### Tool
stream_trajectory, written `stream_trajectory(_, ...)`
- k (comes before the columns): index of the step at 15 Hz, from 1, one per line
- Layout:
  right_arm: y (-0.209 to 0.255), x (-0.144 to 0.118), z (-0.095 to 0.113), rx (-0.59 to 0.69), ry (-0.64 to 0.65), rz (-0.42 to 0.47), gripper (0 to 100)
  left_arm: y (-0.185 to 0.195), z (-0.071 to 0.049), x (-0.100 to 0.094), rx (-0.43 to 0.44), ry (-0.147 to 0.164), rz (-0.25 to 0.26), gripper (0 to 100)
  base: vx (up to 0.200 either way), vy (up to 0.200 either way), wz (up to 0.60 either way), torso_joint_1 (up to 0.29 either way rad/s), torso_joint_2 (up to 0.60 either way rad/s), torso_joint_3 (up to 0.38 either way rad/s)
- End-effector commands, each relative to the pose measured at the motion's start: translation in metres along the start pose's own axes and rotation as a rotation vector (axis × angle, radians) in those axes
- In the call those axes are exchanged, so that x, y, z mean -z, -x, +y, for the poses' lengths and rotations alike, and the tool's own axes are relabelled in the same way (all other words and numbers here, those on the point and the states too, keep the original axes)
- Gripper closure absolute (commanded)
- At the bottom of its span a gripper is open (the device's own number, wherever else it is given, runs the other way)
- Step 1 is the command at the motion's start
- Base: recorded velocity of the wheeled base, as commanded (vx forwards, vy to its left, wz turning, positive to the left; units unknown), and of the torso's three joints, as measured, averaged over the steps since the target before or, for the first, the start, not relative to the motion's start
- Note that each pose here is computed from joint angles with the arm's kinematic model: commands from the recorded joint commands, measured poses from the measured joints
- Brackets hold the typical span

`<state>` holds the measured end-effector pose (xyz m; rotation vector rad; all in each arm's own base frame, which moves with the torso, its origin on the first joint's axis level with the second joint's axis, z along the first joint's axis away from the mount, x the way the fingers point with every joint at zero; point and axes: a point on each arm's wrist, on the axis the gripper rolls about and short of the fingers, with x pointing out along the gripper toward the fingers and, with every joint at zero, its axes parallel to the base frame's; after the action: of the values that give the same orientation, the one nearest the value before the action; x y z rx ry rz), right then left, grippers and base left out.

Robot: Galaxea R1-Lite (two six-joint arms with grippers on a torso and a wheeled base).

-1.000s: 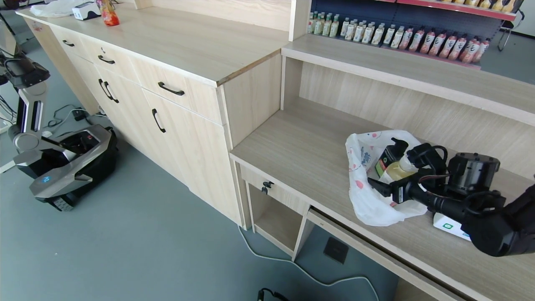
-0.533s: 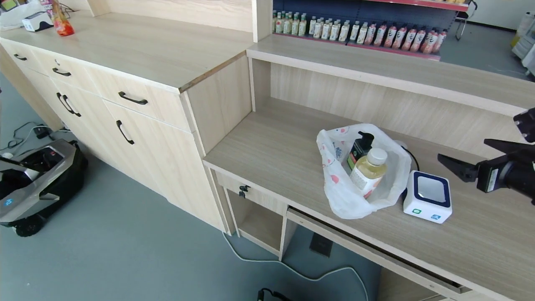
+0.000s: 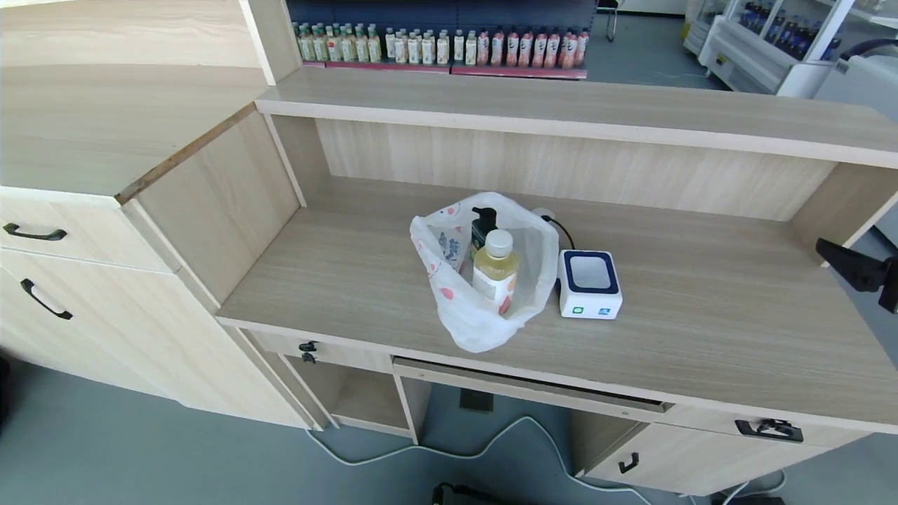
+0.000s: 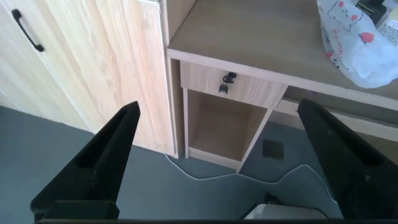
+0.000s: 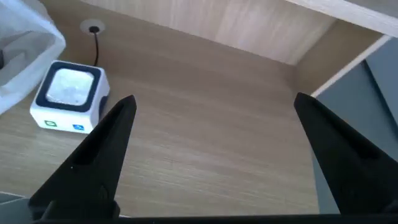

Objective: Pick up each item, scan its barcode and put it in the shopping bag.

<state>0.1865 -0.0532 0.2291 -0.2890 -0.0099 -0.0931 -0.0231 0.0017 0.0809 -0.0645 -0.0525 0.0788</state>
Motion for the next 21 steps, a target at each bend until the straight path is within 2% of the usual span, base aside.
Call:
stream_trajectory(1, 0.004, 0.007, -0.01, 0.056, -0.012, 0.037, 0, 0.0, 0.0, 0.0, -0.001, 0.0, -0.001, 0, 0.0, 0.0, -0.6, -0.002, 0.0, 0.002)
stream_trajectory(4, 0.009, 0.01, -0.012, 0.149, -0.081, 0.104, 0, 0.0, 0.0, 0.0, -0.001, 0.0, -0.001, 0, 0.0, 0.0, -0.4, 0.002, 0.0, 0.002)
stream_trajectory(9, 0.028, 0.027, -0.005, 0.166, -0.155, 0.14, 0, 0.0, 0.0, 0.0, -0.001, 0.002, -0.001, 0, 0.0, 0.0, 0.0, 0.0, 0.0, 0.0)
stream_trajectory(13, 0.083, 0.054, 0.02, 0.174, -0.235, 0.156, 0, 0.0, 0.0, 0.0, -0.001, 0.0, -0.001, 0, 0.0, 0.0, 0.0, 0.0, 0.0, 0.0)
stream_trajectory(16, 0.132, 0.083, 0.048, 0.134, -0.229, 0.123, 0, 0.0, 0.0, 0.0, -0.001, 0.0, -0.001, 0, 0.0, 0.0, 0.0, 0.0, 0.0, 0.0)
stream_trajectory(17, 0.145, 0.084, 0.054, 0.101, -0.237, 0.103, 0, 0.0, 0.0, 0.0, -0.001, 0.0, -0.001, 0, 0.0, 0.0, 0.0, 0.0, 0.0, 0.0)
stream_trajectory(21, 0.189, 0.105, 0.068, 0.036, -0.238, 0.072, 0, 0.0, 0.0, 0.0, -0.001, 0.0, -0.001, 0, 0.0, 0.0, 0.0, 0.0, 0.0, 0.0)
